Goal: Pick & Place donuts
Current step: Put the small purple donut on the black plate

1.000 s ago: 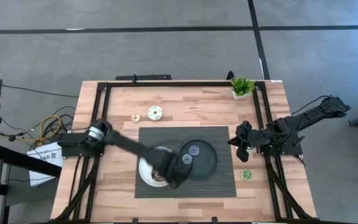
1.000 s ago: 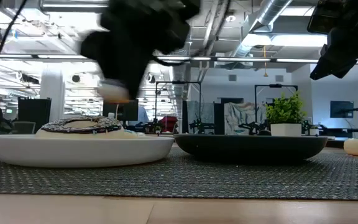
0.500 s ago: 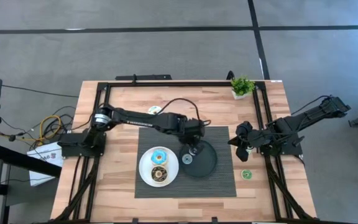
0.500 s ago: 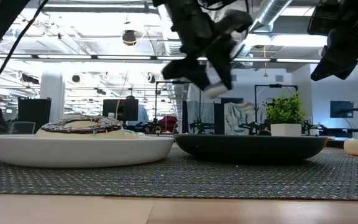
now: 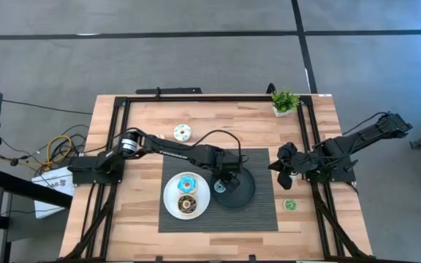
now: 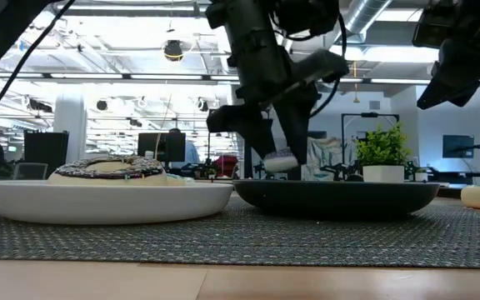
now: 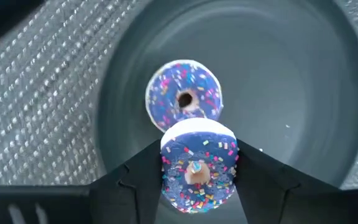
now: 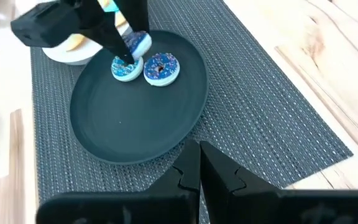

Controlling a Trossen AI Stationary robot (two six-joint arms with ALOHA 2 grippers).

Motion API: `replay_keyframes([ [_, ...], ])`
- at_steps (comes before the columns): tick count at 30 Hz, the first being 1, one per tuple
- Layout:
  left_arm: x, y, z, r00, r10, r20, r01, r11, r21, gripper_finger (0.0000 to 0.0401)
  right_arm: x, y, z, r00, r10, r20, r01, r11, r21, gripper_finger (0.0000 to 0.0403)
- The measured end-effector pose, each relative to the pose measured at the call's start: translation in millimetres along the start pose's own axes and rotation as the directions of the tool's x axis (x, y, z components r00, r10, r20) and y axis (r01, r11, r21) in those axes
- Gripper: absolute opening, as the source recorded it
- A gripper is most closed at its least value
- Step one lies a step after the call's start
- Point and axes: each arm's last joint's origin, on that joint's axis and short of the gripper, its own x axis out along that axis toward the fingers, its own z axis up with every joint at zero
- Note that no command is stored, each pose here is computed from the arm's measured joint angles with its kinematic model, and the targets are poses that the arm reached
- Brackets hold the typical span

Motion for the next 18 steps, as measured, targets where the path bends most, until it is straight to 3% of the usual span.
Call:
replay_keyframes([
  [18,-0.9,2.3,-1.3,1.0,0.021,-0.017,-0.022,0.998,-0.055,0.0185,0.1,0.1,0.0,1.0,0.0,0.0,0.0,1.0,0.019,0.0001],
])
